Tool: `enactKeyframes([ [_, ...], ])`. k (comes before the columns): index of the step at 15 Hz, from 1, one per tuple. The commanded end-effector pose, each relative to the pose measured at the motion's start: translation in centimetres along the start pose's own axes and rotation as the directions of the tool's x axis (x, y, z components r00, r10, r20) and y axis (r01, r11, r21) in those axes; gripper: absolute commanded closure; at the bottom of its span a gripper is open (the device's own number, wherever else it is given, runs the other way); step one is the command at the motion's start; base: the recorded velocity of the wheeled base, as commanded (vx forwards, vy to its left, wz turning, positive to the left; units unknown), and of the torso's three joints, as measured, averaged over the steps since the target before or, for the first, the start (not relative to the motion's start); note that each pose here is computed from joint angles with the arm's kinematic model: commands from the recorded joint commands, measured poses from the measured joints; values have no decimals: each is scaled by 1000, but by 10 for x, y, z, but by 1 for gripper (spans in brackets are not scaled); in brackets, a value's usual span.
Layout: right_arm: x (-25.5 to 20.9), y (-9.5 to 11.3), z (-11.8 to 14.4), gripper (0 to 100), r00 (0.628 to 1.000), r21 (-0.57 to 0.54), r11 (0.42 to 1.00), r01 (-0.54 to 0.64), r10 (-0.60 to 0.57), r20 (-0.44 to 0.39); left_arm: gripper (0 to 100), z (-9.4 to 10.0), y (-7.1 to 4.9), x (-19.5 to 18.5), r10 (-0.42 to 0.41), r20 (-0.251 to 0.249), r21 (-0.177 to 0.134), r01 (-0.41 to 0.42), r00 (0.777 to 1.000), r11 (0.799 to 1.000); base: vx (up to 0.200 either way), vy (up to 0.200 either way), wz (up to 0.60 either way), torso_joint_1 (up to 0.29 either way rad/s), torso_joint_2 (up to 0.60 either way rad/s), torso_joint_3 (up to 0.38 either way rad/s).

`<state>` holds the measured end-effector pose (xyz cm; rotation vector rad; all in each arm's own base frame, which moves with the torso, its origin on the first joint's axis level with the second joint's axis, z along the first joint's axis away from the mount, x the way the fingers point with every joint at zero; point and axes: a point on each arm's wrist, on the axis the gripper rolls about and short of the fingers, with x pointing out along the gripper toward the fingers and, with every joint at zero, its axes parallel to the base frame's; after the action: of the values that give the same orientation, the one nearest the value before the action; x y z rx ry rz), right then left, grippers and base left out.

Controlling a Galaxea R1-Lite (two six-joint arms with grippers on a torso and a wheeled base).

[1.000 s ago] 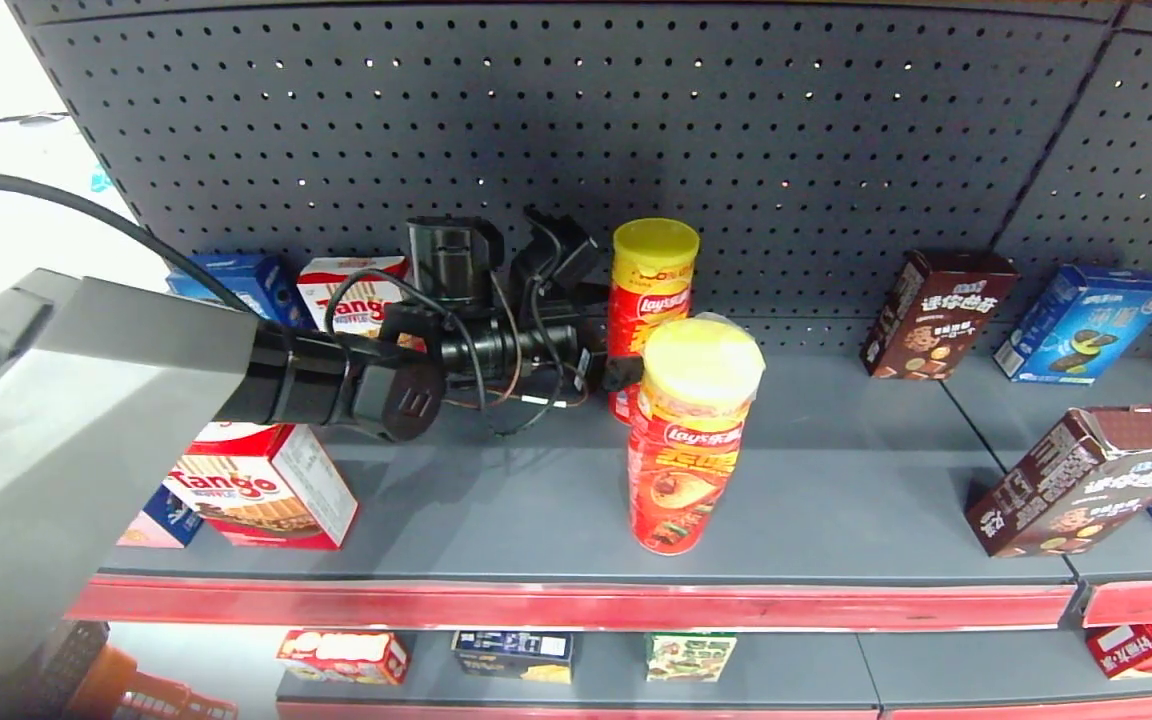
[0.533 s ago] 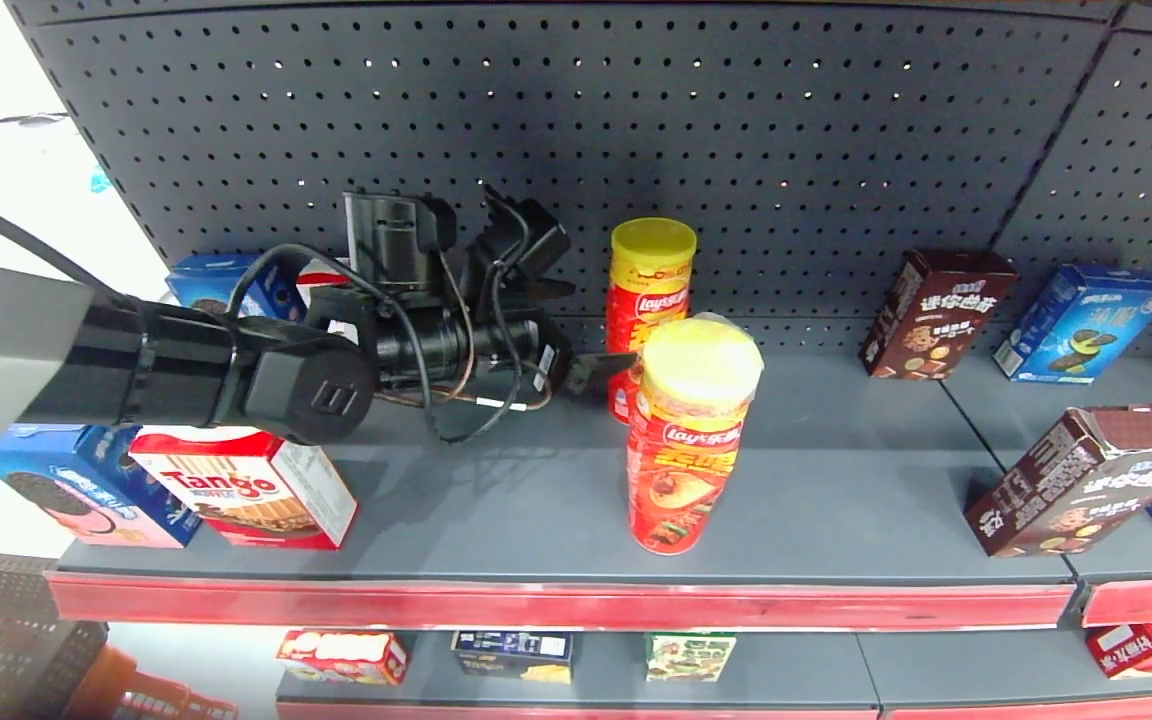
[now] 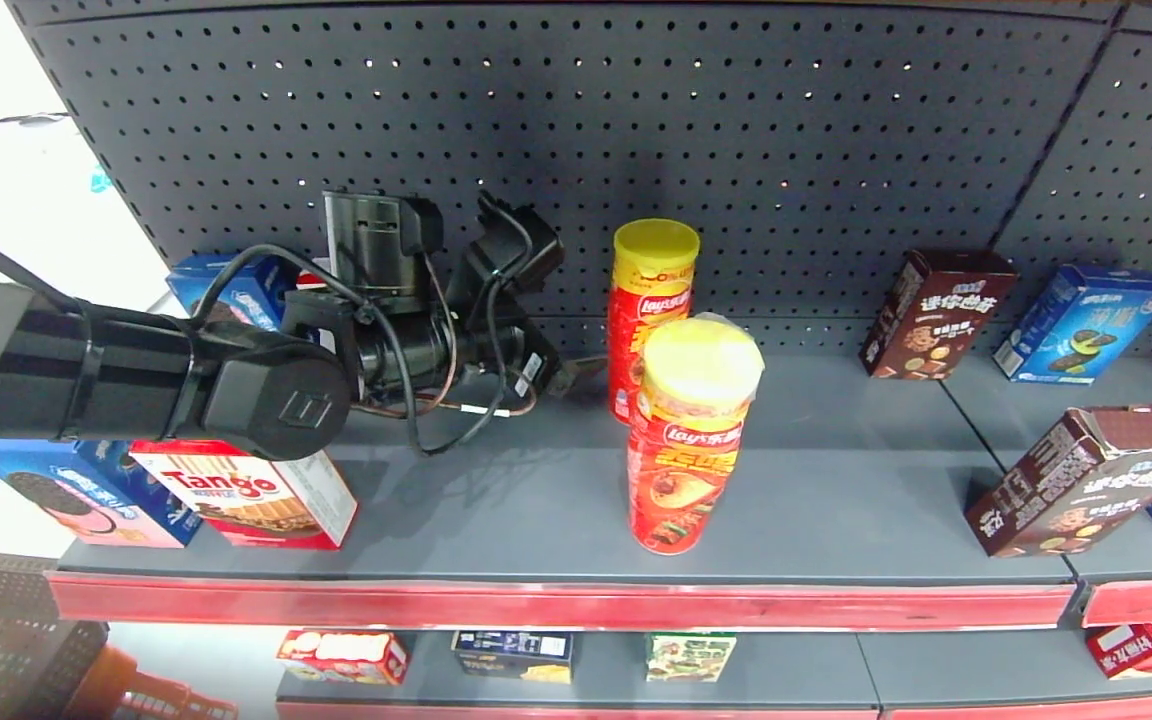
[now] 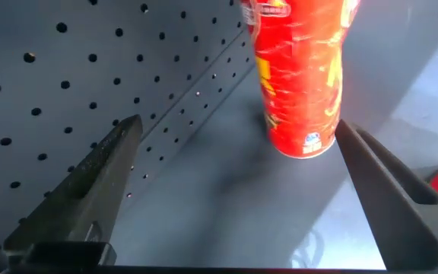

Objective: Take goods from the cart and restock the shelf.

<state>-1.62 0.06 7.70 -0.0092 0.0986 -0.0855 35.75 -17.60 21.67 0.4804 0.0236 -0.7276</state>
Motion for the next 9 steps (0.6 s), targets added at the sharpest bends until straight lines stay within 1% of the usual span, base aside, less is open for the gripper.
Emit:
enactKeyframes([
  [1, 0, 0, 0, 0, 1000, -1, 1000, 0, 0, -2, 0, 0, -3, 1, -7, 2, 1, 7, 1000, 1000, 0, 0, 0, 0, 0, 0],
  [2, 0, 0, 0, 0, 1000, -1, 1000, 0, 0, -2, 0, 1, -3, 1, -13, 8, 2, 13, 1000, 1000, 0, 0, 0, 0, 0, 0],
  [3, 0, 0, 0, 0, 1000, -1, 1000, 0, 0, -2, 0, 2, -6, 2, -22, 11, 3, 22, 1000, 1000, 0, 0, 0, 0, 0, 0],
  [4, 0, 0, 0, 0, 1000, -1, 1000, 0, 0, -2, 0, 4, -11, 4, -37, 16, 6, 36, 999, 999, 0, 0, 0, 0, 0, 0],
  [5, 0, 0, 0, 0, 1000, -1, 1000, 0, 0, -2, 0, 4, -11, 5, -37, 15, 5, 37, 999, 999, 0, 0, 0, 0, 0, 0],
  [7, 0, 0, 0, 0, 1000, -1, 1000, 0, 0, -2, 0, -1, -17, 13, -48, 1, -1, 48, 999, 999, 0, 0, 0, 0, 0, 0],
  [9, 0, 0, 0, 0, 1000, -1, 1000, 0, 0, -2, 0, -6, -19, 17, -50, -11, -1, 50, 999, 999, 0, 0, 0, 0, 0, 0],
])
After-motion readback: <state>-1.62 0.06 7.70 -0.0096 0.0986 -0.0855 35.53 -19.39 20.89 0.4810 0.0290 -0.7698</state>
